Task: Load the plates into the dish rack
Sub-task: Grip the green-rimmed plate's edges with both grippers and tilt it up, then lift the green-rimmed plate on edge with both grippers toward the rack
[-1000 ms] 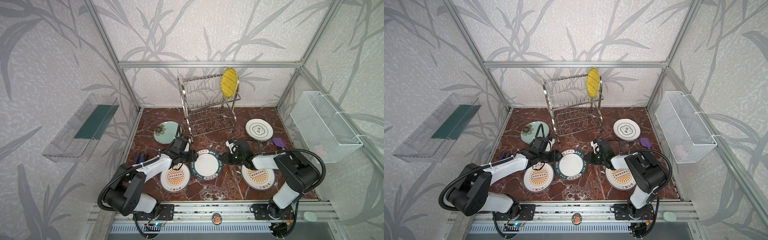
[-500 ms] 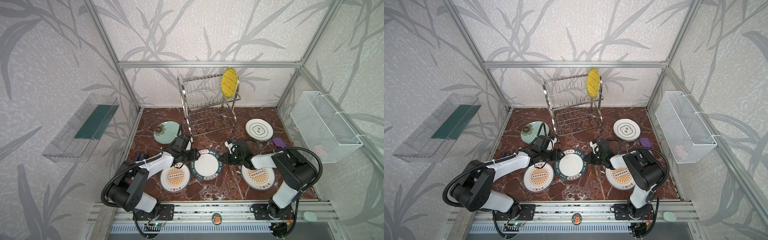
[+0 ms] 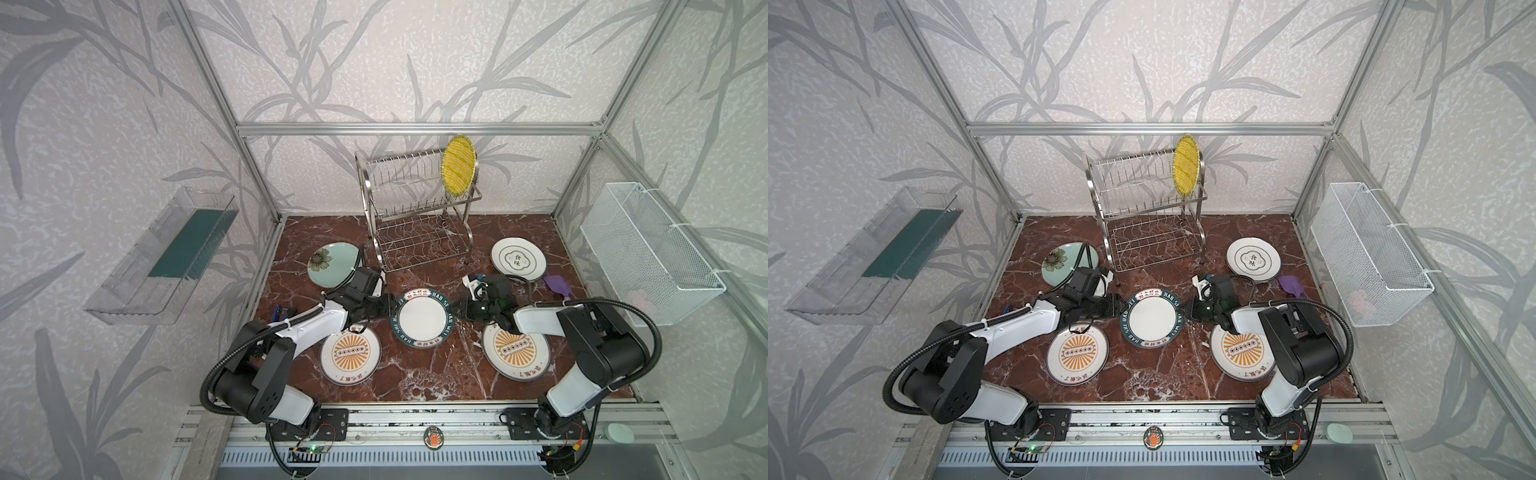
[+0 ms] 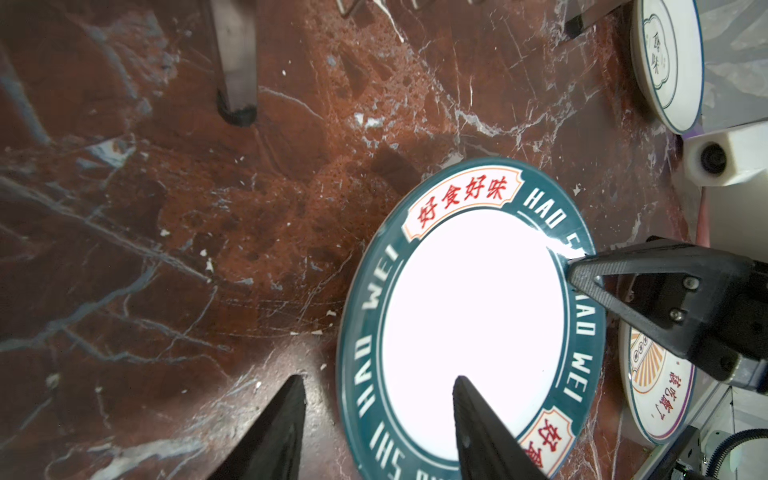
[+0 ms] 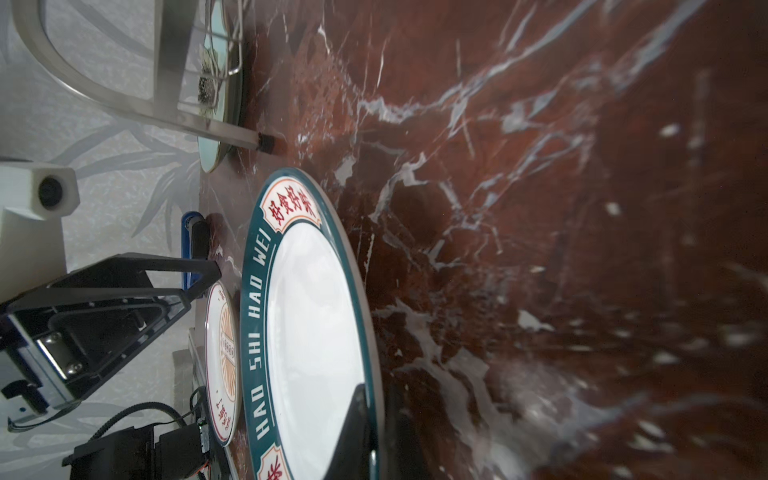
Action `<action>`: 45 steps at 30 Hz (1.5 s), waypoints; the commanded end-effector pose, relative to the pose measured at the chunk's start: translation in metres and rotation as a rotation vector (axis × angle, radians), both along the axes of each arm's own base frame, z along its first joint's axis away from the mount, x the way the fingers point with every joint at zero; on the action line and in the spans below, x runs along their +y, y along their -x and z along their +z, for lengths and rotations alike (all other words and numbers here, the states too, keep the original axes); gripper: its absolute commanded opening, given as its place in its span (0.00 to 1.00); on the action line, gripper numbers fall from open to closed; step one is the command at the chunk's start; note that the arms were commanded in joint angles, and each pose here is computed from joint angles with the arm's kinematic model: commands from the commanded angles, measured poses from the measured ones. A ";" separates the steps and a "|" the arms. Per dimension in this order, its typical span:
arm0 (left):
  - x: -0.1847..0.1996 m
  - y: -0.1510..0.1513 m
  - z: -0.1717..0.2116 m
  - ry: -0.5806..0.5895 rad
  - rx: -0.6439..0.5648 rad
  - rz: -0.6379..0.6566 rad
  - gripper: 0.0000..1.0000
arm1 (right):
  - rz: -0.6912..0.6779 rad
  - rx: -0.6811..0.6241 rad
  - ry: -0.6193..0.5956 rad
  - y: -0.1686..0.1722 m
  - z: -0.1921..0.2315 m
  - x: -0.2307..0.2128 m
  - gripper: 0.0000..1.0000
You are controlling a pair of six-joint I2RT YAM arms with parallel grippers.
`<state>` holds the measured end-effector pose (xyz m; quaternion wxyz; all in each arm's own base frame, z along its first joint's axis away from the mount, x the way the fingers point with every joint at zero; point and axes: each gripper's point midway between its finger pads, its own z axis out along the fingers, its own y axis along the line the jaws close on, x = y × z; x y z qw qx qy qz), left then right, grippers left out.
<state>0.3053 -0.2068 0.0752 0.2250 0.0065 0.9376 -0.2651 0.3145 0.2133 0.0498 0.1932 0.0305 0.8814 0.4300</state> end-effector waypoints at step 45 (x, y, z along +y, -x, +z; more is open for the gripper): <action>-0.051 -0.006 0.072 0.435 -0.121 -0.081 0.33 | 0.021 -0.276 -0.178 -0.013 0.109 -0.016 0.00</action>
